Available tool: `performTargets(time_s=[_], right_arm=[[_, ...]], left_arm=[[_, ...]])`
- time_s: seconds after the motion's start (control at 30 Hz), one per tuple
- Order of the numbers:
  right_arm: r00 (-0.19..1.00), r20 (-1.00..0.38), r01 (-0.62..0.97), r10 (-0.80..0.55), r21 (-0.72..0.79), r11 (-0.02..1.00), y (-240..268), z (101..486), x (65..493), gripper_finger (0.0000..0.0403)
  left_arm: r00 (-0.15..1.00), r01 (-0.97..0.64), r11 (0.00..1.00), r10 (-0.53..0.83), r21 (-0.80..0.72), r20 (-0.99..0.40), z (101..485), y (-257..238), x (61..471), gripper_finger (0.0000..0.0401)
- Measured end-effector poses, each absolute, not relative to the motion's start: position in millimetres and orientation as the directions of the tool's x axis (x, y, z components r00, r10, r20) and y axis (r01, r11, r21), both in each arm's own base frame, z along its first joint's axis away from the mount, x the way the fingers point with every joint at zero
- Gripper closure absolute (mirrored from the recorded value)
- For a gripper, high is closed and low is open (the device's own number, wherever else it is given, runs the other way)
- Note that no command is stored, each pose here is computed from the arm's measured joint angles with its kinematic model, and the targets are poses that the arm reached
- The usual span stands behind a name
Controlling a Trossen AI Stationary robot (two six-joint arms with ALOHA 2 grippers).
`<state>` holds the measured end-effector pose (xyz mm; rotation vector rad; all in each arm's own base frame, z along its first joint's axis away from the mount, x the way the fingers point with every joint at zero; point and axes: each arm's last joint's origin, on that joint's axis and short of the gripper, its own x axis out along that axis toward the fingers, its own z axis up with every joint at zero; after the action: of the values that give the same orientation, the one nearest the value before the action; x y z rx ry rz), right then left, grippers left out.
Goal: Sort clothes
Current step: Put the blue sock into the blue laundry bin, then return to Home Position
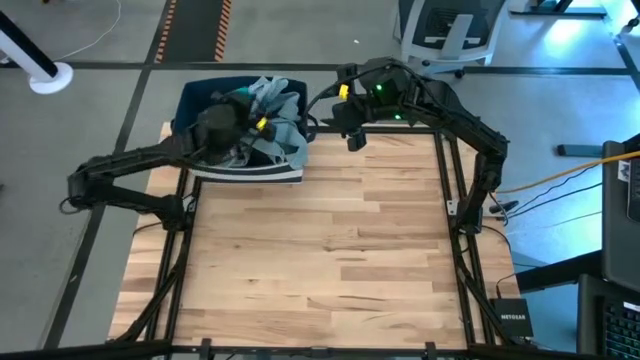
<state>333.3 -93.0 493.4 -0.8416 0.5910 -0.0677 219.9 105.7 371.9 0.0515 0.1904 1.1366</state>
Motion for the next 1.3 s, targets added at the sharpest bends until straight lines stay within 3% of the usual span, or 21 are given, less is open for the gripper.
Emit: performTargets(time_s=[0.37,0.8,0.93,1.1,1.3], right_arm=[[0.800,-0.534,-0.221,-0.273,-0.685,0.695,-92,487,330,0.0143],[0.793,-0.560,-0.240,-0.242,-0.651,0.720,-80,484,331,0.0143],[0.794,-0.560,-0.245,-0.238,-0.653,0.717,-78,484,332,0.0143],[0.791,-0.559,-0.242,-0.247,-0.658,0.714,-79,484,331,0.0143],[0.783,-0.568,-0.241,-0.252,-0.651,0.720,-79,483,331,0.0143]], left_arm=[[0.253,-0.919,0.376,0.791,0.116,-0.557,303,171,205,0.0232],[0.133,-0.929,0.346,0.641,0.131,-0.756,215,197,190,0.0233],[0.176,-0.913,0.385,0.670,0.135,-0.722,239,190,191,0.0232],[0.328,-0.915,0.402,0.771,0.019,-0.546,319,167,180,0.0233],[0.405,-0.899,0.436,0.797,-0.037,-0.448,368,132,150,0.0233]])
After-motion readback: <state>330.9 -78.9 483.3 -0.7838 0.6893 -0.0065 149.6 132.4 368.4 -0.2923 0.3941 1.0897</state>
